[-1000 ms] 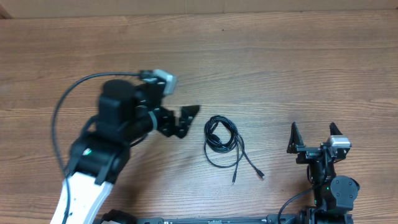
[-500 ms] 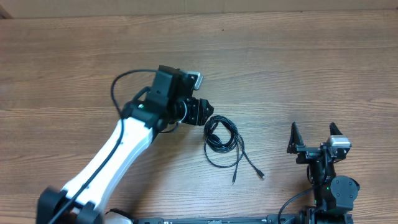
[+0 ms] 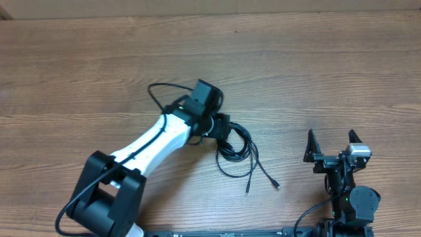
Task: Untangle cables
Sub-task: 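Move the left gripper forward and right toward the coiled black cable, then close the left gripper on the black cable coil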
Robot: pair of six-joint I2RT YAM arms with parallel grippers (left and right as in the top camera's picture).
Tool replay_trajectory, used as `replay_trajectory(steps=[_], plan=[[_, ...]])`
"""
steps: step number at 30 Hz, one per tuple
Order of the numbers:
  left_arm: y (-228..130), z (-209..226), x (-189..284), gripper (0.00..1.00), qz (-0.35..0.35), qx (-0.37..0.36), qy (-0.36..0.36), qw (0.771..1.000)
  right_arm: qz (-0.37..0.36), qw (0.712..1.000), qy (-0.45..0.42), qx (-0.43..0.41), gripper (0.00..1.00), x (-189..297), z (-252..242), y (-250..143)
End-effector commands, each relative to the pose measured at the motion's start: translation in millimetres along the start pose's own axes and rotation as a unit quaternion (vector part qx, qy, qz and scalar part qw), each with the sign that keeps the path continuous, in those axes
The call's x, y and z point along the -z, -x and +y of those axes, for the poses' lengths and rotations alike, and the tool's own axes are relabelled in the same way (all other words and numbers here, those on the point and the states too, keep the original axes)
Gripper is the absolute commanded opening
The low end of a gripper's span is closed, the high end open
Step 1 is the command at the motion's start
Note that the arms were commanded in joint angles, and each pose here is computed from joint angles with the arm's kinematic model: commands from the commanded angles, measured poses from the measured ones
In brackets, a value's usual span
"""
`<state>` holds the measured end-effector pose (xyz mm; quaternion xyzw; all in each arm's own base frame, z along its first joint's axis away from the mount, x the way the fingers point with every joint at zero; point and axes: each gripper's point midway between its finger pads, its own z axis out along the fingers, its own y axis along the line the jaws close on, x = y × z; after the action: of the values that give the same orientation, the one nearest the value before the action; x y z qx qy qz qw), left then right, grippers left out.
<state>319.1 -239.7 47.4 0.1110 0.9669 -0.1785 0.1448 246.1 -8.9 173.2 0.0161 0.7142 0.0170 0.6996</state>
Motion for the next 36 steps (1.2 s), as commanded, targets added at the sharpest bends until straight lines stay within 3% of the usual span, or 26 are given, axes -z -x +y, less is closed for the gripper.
replay_trajectory(steps=[1,3,7,14,17,20,25,27,33,36], plan=[[13,18,-8,0.63,-0.026,-0.122,0.093,0.988,-0.002,1.0,0.004,-0.003,1.0,0,2,-2],[17,16,-16,0.57,-0.033,-0.177,0.103,0.978,-0.002,1.0,0.004,-0.003,1.0,0,2,-2],[20,7,-37,0.56,-0.034,-0.274,0.093,0.957,-0.002,1.0,0.004,-0.003,1.0,0,2,-2],[4,19,-65,0.47,0.008,-0.333,0.095,0.938,-0.002,1.0,0.004,-0.003,1.0,0,2,-2],[5,26,-66,0.04,0.011,-0.341,0.113,0.933,-0.002,1.0,0.004,-0.003,1.0,0,2,-2],[18,46,-56,0.04,-0.003,-0.329,0.184,0.926,-0.002,1.0,0.004,-0.003,1.0,0,2,-2],[48,94,-9,0.04,-0.067,-0.219,0.359,0.905,-0.002,1.0,0.004,-0.003,1.0,0,2,-2],[48,103,7,0.04,-0.091,-0.153,0.383,0.906,-0.002,1.0,0.004,-0.003,1.0,0,2,-2],[-8,99,21,0.05,-0.064,0.123,0.319,0.937,-0.002,1.0,0.004,-0.003,1.0,0,2,-2],[-28,80,15,0.13,-0.024,0.24,0.248,0.938,-0.002,1.0,0.004,-0.003,1.0,0,2,-2]])
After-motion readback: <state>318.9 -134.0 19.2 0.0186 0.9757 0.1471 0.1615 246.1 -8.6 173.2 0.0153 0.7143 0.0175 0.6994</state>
